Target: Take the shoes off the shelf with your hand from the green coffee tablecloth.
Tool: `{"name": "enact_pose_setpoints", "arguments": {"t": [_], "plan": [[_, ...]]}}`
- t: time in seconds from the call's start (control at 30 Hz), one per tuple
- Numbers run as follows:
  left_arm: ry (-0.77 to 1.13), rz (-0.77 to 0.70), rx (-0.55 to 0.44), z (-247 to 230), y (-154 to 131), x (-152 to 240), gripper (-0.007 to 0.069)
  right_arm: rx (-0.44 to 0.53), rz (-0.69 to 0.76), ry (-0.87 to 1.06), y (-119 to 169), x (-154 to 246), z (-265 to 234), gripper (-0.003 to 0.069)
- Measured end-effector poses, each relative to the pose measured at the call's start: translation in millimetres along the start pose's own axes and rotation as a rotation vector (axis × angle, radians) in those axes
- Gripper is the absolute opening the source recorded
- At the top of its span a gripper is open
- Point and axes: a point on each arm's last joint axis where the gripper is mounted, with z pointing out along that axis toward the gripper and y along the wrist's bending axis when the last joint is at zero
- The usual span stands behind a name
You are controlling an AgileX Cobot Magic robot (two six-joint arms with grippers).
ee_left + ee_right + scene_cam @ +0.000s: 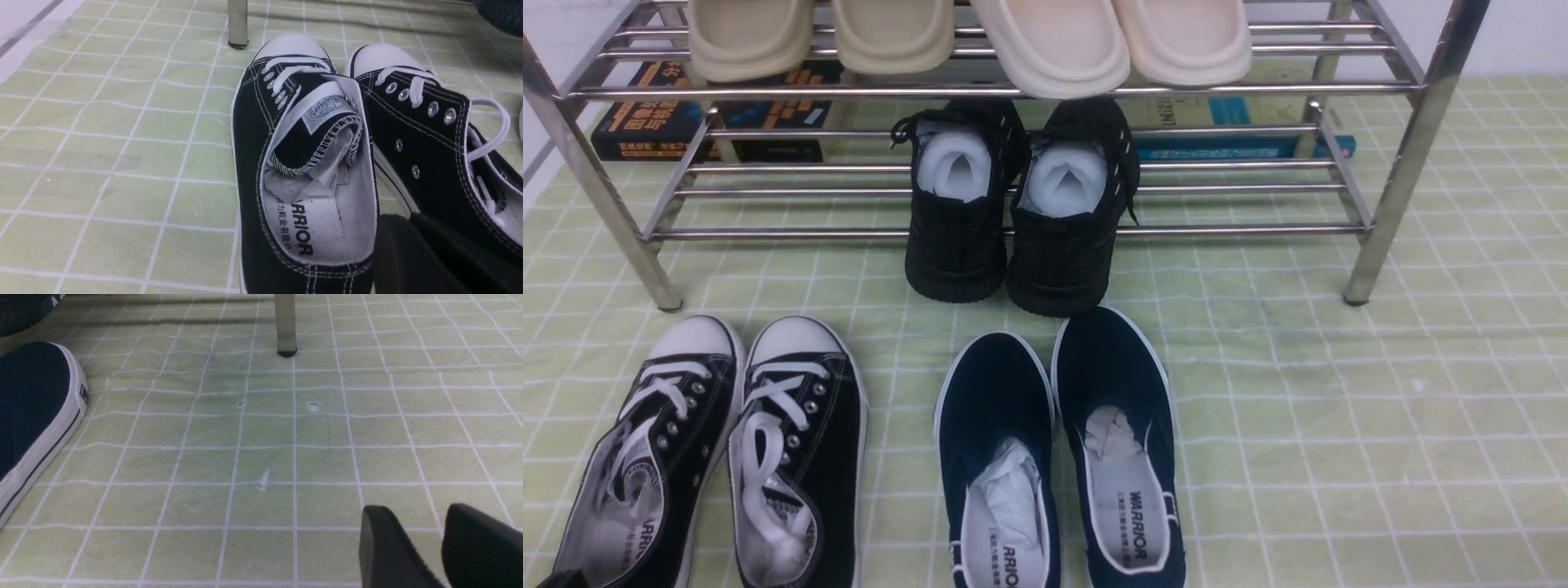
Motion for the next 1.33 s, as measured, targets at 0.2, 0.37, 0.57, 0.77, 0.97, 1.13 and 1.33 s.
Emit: {"name": "enact_pose_setpoints", "arguments": {"t": [0.2, 0.37, 0.57, 0.77, 0.97, 1.13, 1.33], "plan": [[0.0, 0.019, -0.007, 0.0, 0.7, 0.0, 0.0052, 0.0, 0.0, 0.0, 0.0, 0.0, 0.0, 0.0237], [0.0, 0.021, -0.008, 0.0, 0.7, 0.0, 0.0054, 0.0, 0.0, 0.0, 0.0, 0.0, 0.0, 0.0237], [0.001, 0.022, -0.009, 0.0, 0.8, 0.0, 0.0064, 0.0, 0.0, 0.0, 0.0, 0.0, 0.0, 0.0237], [0.001, 0.022, -0.009, 0.0, 0.8, 0.0, 0.0071, 0.0, 0.0, 0.0, 0.0, 0.0, 0.0, 0.0237], [0.001, 0.022, -0.009, 0.0, 0.8, 0.0, 0.0076, 0.0, 0.0, 0.0, 0.0, 0.0, 0.0, 0.0237], [0.001, 0.022, -0.009, 0.0, 0.8, 0.0, 0.0075, 0.0, 0.0, 0.0, 0.0, 0.0, 0.0, 0.0237], [0.001, 0.022, -0.009, 0.0, 0.8, 0.0, 0.0081, 0.0, 0.0, 0.0, 0.0, 0.0, 0.0, 0.0237]]}}
